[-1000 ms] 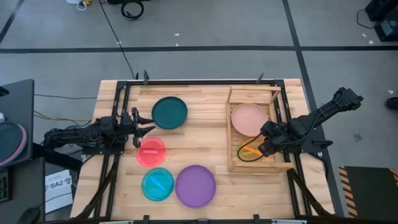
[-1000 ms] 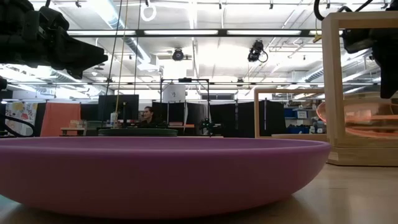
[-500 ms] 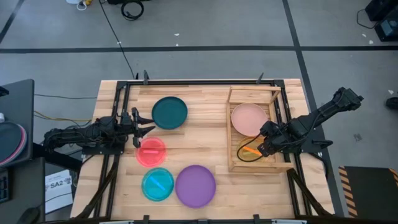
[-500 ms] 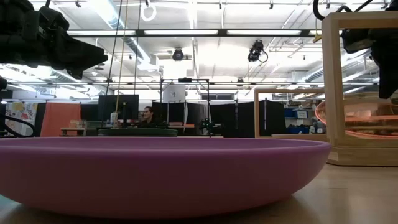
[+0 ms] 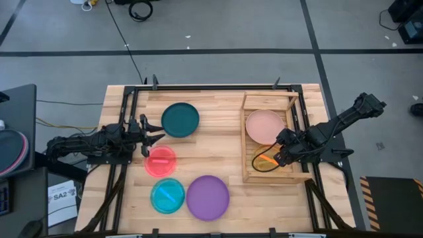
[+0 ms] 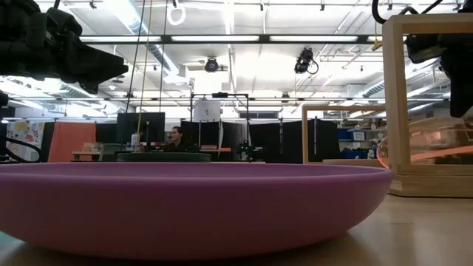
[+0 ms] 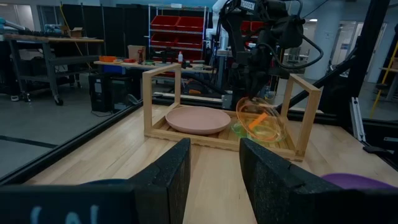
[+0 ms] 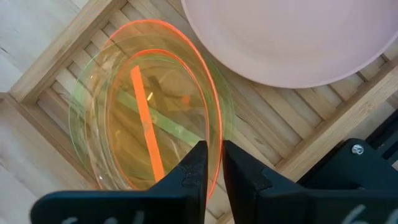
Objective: Place and stack plates onto a shelf
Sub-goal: Stack the orange plate on top of the green plate on the shelf, then stack the blue plate on top of the brown plate on the shelf
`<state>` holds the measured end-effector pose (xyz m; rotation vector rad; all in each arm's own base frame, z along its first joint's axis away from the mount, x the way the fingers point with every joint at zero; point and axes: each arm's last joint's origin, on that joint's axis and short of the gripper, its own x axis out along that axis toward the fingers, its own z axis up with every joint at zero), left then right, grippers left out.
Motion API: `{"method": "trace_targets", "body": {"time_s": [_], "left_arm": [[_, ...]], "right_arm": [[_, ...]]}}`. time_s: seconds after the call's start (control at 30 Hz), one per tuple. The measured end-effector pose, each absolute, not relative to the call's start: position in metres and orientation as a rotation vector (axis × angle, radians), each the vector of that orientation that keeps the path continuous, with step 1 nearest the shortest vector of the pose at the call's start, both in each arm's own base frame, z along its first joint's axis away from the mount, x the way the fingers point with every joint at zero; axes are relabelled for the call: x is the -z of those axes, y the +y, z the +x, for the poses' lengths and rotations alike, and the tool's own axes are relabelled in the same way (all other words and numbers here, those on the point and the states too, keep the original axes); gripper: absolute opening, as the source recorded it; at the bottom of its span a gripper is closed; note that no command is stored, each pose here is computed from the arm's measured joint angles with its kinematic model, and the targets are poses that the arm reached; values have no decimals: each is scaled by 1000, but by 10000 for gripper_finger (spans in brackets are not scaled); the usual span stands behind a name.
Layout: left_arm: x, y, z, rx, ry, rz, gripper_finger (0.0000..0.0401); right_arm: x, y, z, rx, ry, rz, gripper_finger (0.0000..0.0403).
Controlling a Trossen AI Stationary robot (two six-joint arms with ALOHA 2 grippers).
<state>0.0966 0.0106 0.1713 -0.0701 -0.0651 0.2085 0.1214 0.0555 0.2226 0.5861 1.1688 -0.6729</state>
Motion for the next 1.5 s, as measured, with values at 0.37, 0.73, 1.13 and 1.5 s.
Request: {"method": "trace_targets", "body": {"time_s": [0.37, 0.73, 1.13, 1.5], "left_arm": [[-171, 11, 97, -209, -65, -70, 144], [-171, 11, 97, -208, -65, -70, 144], [-171, 11, 97, -208, -65, -70, 144], [-170, 9, 98, -165, -41, -68, 144]], "right_arm": [[-223, 56, 121, 673, 1169, 586, 111], [-223, 56, 121, 673, 1169, 586, 150], [-223, 56, 121, 673, 1169, 586, 155], [-223, 56, 121, 669, 1174, 591, 154]]}}
